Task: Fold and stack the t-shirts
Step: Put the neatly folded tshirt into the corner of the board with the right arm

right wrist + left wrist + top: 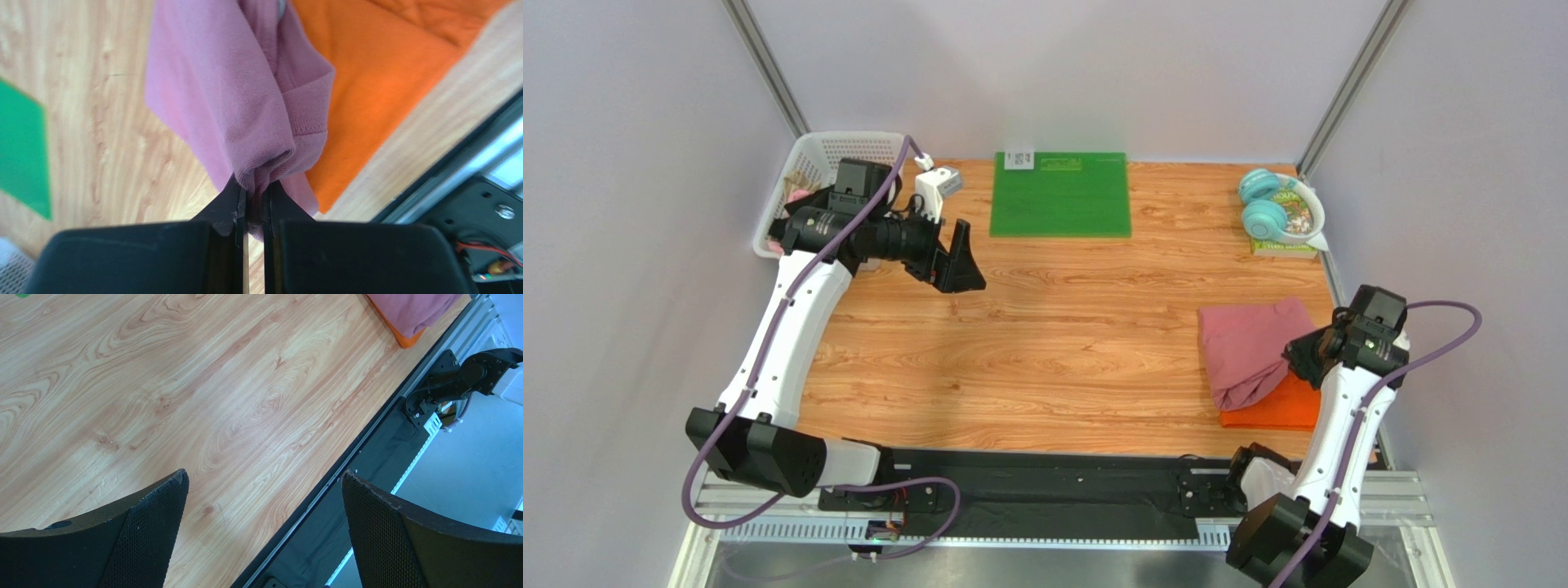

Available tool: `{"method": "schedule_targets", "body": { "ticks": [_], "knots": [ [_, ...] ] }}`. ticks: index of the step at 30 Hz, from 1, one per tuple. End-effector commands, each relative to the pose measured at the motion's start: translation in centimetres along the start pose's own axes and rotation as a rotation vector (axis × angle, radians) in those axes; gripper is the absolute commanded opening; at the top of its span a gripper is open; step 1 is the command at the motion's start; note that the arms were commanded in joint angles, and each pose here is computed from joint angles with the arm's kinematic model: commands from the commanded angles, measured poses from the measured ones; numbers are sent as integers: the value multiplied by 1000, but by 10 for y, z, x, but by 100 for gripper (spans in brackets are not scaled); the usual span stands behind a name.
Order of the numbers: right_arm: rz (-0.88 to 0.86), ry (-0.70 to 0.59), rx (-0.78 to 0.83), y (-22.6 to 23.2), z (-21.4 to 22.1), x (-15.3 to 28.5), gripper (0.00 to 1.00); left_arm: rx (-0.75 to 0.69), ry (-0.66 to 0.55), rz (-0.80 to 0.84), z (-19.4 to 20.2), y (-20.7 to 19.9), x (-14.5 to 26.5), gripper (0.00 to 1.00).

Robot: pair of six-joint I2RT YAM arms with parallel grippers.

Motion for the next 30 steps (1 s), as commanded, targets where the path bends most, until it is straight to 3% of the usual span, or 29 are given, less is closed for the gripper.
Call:
{"method": "schedule_targets", "body": {
  "ticks": [1,4,6,7,10,12,15,21,24,26,27,28,29,30],
  "knots": [
    [126,-79,-24,-24,-4,8,0,-38,-56,-6,-11,-9,15,100],
    [139,-97,-58,-26,-4,15,3,-40,-49,-7,-11,-8,15,100],
    [144,-25,-54,-29,7,11,21,-41,-48,-10,-13,-7,15,100],
    [157,31,-49,-32,15,10,36,-43,-48,-13,-13,-7,16,100],
    [233,153,-27,-47,33,9,53,-53,-50,-14,-16,-7,17,100],
    [260,167,-19,-54,37,11,59,-58,-48,-15,-17,-5,17,100],
    [245,180,-31,-54,43,24,61,-56,-32,-21,-16,-2,15,100],
    [273,-29,-14,-29,0,73,60,-47,-18,-20,-22,1,15,100],
    [109,-34,-34,0,-5,80,59,-47,-18,-24,-25,2,15,100],
    [-85,155,-65,26,24,70,60,-37,-17,-25,-26,4,14,100],
    [-247,183,-52,52,23,60,63,-32,-18,-20,-27,4,13,100],
    [-339,345,-64,62,44,56,64,-25,-18,-17,-27,4,13,100],
    [-308,459,-145,58,57,32,66,-21,-19,-17,-28,4,13,100],
    [-402,497,-128,72,57,24,66,-21,-20,-18,-28,4,13,100]
  ]
}}
Point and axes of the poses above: each gripper's point midway between its finger pads, its own x axis back along the fingers, its own y axis along the line the jaws close on, z = x × y, the point moved 4 cm from there along x, back along the fingers, and after that the axes turned 14 degrees about -x, right-handed, at the moved point
